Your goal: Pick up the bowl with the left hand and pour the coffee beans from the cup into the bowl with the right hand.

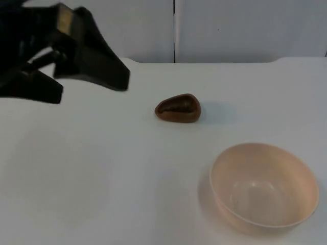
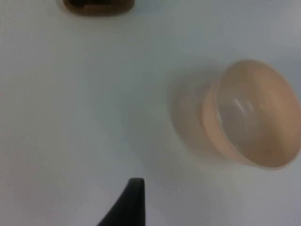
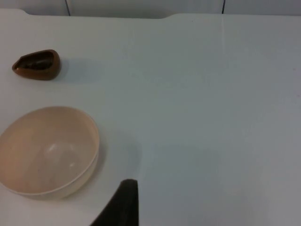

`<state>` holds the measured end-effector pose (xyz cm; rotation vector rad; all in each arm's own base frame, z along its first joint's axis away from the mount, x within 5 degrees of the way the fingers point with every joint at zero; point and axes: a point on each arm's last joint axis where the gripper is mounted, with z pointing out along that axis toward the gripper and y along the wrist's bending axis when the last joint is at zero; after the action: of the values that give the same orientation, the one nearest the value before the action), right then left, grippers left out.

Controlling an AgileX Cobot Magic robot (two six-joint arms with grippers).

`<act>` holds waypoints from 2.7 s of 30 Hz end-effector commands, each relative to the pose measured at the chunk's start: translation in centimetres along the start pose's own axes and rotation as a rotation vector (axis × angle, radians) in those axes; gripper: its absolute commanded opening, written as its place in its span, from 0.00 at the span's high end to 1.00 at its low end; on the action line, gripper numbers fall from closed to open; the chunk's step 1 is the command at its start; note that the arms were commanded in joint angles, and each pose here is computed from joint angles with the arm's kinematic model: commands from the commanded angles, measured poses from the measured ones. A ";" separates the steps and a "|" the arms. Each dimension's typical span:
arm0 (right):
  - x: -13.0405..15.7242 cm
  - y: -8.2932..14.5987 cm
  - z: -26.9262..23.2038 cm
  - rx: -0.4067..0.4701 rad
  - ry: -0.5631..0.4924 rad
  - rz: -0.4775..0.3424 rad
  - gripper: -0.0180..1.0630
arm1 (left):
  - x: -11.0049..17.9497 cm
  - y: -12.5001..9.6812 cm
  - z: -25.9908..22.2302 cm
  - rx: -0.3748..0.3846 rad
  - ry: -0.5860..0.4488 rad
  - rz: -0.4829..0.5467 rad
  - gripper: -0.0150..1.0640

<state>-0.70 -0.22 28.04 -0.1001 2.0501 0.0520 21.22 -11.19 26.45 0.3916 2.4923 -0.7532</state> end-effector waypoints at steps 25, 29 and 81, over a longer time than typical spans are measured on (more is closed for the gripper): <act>0.0 0.0 0.0 0.012 -0.006 -0.002 0.01 | -1.1 -1.0 10.3 -0.050 0.260 -0.105 0.07; 0.0 0.0 0.0 0.012 -0.006 -0.002 0.01 | -0.8 -1.8 11.9 -0.049 0.303 -0.094 0.07; 0.0 0.0 0.0 0.012 -0.006 -0.002 0.01 | 0.2 -3.0 22.0 -0.172 0.320 -0.229 0.19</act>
<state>-0.70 -0.22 28.04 -0.1037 2.0499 0.0498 28.32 -25.94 11.78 0.1874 2.9215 -0.5740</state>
